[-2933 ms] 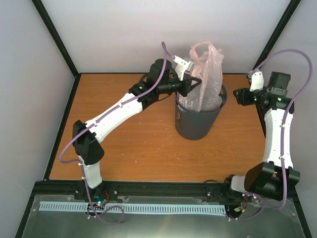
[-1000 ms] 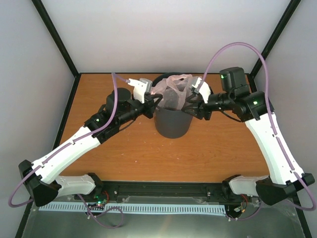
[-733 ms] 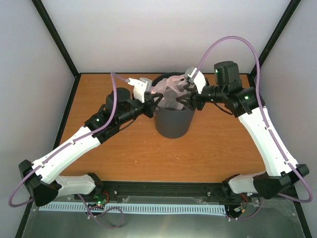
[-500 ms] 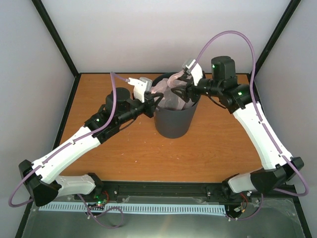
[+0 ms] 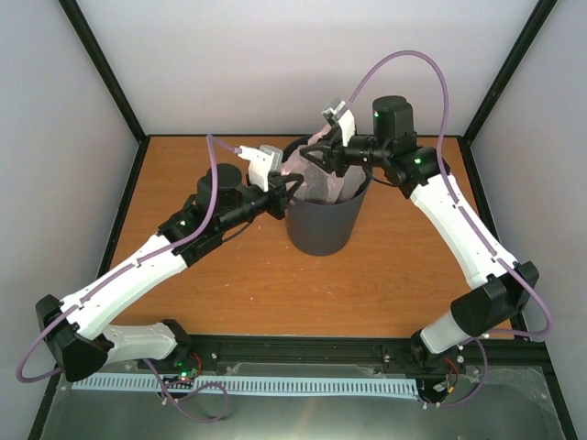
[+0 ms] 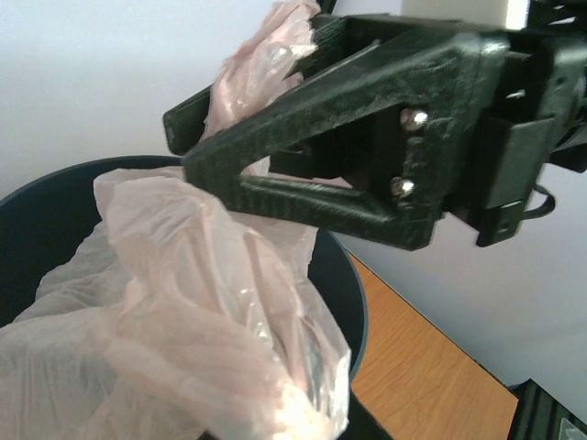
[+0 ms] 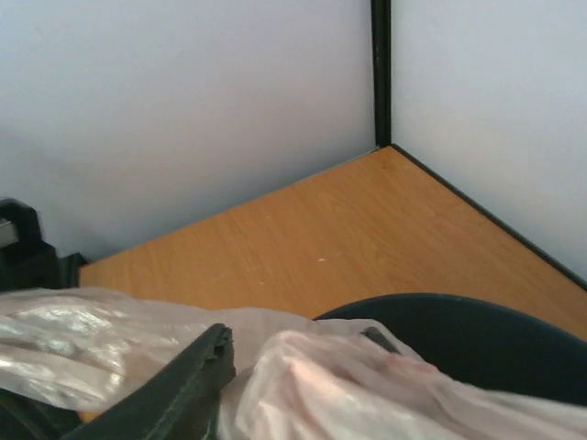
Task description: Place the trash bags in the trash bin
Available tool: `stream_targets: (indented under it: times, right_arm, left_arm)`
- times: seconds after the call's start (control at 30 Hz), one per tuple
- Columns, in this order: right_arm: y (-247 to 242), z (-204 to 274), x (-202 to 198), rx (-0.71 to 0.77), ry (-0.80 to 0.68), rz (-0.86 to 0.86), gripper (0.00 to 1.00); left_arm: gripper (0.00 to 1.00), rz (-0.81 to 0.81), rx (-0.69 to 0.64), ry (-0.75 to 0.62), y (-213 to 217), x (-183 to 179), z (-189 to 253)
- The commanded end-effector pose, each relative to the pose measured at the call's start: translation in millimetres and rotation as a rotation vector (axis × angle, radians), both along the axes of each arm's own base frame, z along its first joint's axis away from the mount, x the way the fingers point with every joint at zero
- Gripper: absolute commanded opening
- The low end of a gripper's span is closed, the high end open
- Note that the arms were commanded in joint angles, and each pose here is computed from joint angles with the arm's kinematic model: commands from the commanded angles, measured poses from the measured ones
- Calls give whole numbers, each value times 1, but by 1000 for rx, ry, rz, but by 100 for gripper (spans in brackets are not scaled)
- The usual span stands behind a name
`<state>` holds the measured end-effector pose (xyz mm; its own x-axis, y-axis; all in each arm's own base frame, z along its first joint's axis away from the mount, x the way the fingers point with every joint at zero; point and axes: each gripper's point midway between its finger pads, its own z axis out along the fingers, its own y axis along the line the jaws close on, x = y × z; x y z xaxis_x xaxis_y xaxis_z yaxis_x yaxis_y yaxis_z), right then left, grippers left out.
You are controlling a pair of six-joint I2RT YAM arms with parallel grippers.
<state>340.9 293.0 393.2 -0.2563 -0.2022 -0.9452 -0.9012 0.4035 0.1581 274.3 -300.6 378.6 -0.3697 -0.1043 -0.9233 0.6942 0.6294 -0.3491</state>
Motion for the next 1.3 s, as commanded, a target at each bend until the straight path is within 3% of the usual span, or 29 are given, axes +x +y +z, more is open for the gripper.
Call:
stream_targets:
  times: [0.0, 0.07, 0.33, 0.47, 0.77, 1.0, 1.27]
  right_arm:
    - [0, 32, -28, 53, -52, 71, 29]
    - [-5, 33, -39, 38, -49, 80, 23]
    - [-31, 31, -74, -22, -30, 67, 20]
    - [-44, 25, -89, -39, -7, 64, 10]
    - [-86, -19, -114, -171, -12, -48, 6]
    - [-127, -54, -115, -321, -107, -229, 6]
    - [-148, -95, -113, -408, -108, -324, 6]
  left_arm:
    - [1, 33, -18, -42, 9, -1, 13]
    - [1, 44, -14, -45, 12, -1, 15]
    - [1, 119, -10, -65, 35, -6, 21]
    - [1, 199, -3, -44, 56, -6, 17]
    - [1, 281, 56, -5, 77, 3, -3]
    - [1, 209, 70, 81, 66, 11, -28]
    - [1, 154, 69, 184, 62, -1, -59]
